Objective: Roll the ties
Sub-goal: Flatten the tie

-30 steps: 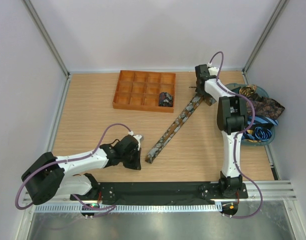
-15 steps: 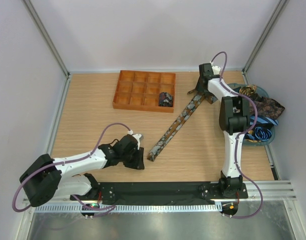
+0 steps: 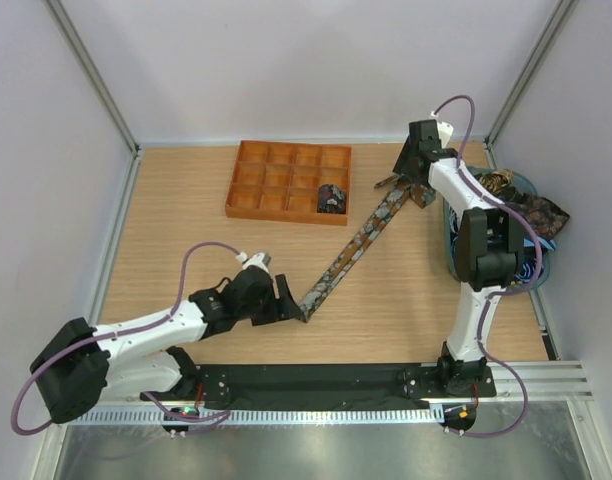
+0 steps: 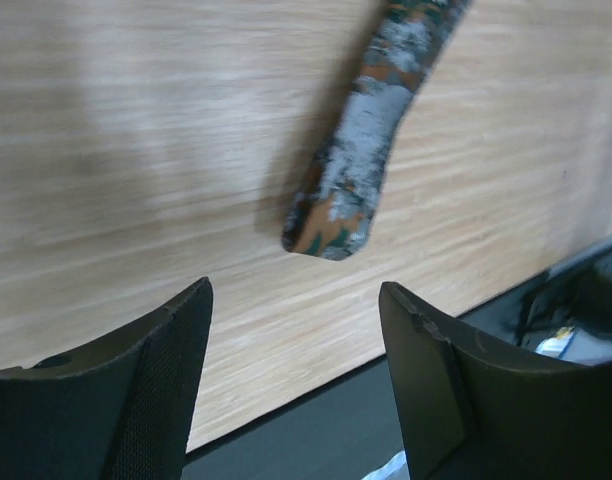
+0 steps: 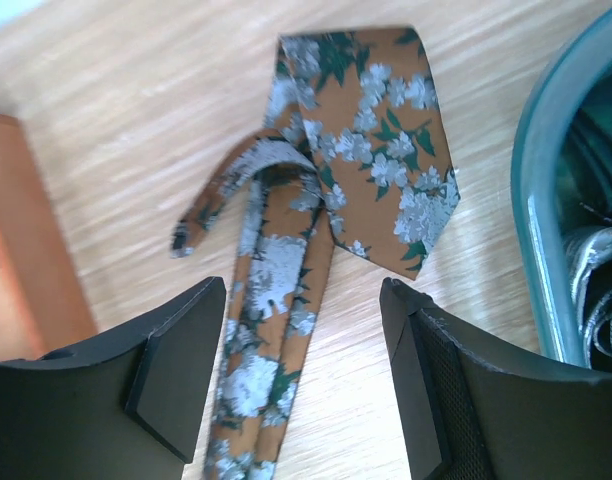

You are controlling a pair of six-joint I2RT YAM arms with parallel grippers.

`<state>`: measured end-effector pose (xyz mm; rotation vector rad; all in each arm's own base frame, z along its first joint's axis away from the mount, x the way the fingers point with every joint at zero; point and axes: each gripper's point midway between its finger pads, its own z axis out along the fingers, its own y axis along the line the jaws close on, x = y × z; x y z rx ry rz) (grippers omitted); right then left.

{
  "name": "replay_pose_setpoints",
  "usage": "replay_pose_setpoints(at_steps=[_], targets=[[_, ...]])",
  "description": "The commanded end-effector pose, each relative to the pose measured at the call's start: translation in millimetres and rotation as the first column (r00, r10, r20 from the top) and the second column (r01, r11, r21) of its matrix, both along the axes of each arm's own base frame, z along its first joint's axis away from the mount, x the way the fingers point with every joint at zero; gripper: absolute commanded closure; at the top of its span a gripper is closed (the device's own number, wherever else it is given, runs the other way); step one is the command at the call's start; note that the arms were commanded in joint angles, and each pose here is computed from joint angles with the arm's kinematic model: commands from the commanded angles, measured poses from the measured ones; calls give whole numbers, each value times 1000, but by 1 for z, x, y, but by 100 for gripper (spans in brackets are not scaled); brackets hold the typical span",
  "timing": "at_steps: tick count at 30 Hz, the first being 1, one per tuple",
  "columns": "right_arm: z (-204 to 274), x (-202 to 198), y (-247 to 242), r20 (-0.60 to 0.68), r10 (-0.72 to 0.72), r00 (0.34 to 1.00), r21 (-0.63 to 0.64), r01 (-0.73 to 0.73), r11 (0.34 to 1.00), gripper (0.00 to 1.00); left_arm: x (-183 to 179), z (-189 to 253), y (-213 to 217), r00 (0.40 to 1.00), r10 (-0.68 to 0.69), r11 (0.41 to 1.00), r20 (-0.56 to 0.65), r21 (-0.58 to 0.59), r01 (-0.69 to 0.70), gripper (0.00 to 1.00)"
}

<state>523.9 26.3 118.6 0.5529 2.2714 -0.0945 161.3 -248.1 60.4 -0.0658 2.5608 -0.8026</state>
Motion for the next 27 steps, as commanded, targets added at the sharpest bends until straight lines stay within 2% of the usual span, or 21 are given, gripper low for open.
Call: replay_pose_setpoints(at_steps=[1, 3, 4, 6, 7, 12, 15, 20, 27], targets=[[42, 3, 4, 112, -3, 994, 42, -2, 999, 29, 17, 9, 3, 948, 314, 935, -43, -157, -317, 31], [47, 2, 5, 126, 0, 992, 50, -6, 999, 29, 22, 13, 7, 912, 409, 895, -27, -183, -407, 32], [48, 2, 7, 128, 0, 992, 56, -8, 998, 29, 22, 12, 12, 867, 493, 847, -76, -185, -498, 32], [52, 1, 8, 138, 4, 990, 66, -13, 998, 29, 23, 14, 15, 833, 551, 818, -50, -166, -551, 36], [52, 1, 8, 140, 4, 990, 71, -14, 997, 29, 21, 9, 16, 798, 596, 784, -88, -150, -602, 37], [55, -2, 10, 147, 5, 989, 80, -17, 997, 29, 21, 16, -6, 793, 604, 779, -74, -152, -608, 32], [57, -4, 7, 152, -3, 988, 82, -10, 997, 29, 21, 10, -13, 770, 632, 756, -90, -148, -638, 32], [58, -5, 5, 159, -11, 987, 104, -6, 995, 29, 20, 5, -24, 756, 649, 744, -85, -140, -654, 37], [59, -6, 4, 169, -17, 986, 122, -4, 992, 29, 19, -19, -22, 702, 704, 695, -105, -99, -712, 46]])
